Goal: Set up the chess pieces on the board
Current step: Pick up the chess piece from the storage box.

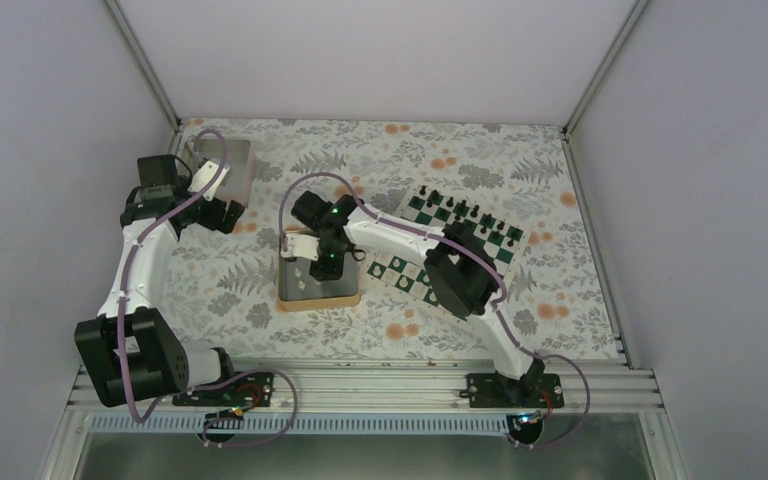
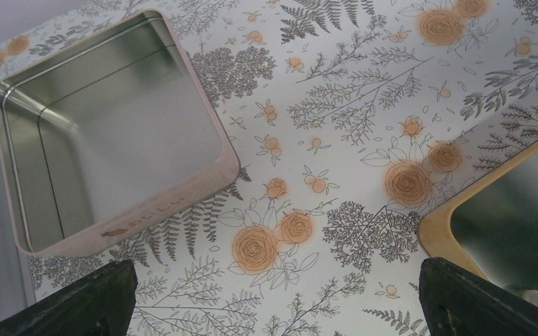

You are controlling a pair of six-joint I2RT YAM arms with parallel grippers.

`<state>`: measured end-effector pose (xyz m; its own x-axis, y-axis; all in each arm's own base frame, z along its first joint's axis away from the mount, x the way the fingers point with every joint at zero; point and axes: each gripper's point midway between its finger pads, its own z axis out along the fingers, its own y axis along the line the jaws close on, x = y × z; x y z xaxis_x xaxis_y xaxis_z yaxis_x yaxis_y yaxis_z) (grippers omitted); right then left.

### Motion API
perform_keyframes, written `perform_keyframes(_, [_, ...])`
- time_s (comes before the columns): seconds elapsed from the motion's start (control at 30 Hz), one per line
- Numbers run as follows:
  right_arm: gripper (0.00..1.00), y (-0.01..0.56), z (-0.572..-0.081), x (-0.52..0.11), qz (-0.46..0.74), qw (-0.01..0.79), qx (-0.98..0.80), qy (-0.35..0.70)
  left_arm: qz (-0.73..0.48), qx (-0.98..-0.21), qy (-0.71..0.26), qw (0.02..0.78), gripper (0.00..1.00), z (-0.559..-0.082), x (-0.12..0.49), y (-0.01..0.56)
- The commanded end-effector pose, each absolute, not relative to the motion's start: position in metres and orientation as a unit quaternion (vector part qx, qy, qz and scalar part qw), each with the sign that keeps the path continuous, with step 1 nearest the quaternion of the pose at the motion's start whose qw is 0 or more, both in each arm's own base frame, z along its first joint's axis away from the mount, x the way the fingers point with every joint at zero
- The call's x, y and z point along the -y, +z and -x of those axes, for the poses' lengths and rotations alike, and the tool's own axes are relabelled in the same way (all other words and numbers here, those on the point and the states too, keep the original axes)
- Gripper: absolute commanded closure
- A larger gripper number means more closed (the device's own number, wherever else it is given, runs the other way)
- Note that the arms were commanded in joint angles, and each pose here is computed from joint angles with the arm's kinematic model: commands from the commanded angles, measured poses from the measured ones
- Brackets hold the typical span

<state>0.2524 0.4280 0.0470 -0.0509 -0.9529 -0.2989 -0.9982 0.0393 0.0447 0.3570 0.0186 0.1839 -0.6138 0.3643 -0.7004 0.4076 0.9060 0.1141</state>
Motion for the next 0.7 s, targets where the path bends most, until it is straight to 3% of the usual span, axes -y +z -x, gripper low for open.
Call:
perform_keyframes(0.0, [0.59,0.048,-0.247,-0.441,0.692,0.098,-0.702,0.136,-0.22,-0.891,-0.025,0.396,0.0,-0.357,-0.019,0.191])
perform_keyframes(0.53, [0.61,0.032,-0.249,-0.447,0.691,0.094,-0.704,0.137,-0.222,-0.89,-0.026,0.398,0.0,-0.357,-0.018,0.192])
perform_keyframes(0.67, [0.71,0.033,-0.251,-0.449,0.689,0.098,-0.705,0.136,-0.221,-0.889,-0.025,0.399,0.0,-0.357,-0.018,0.193])
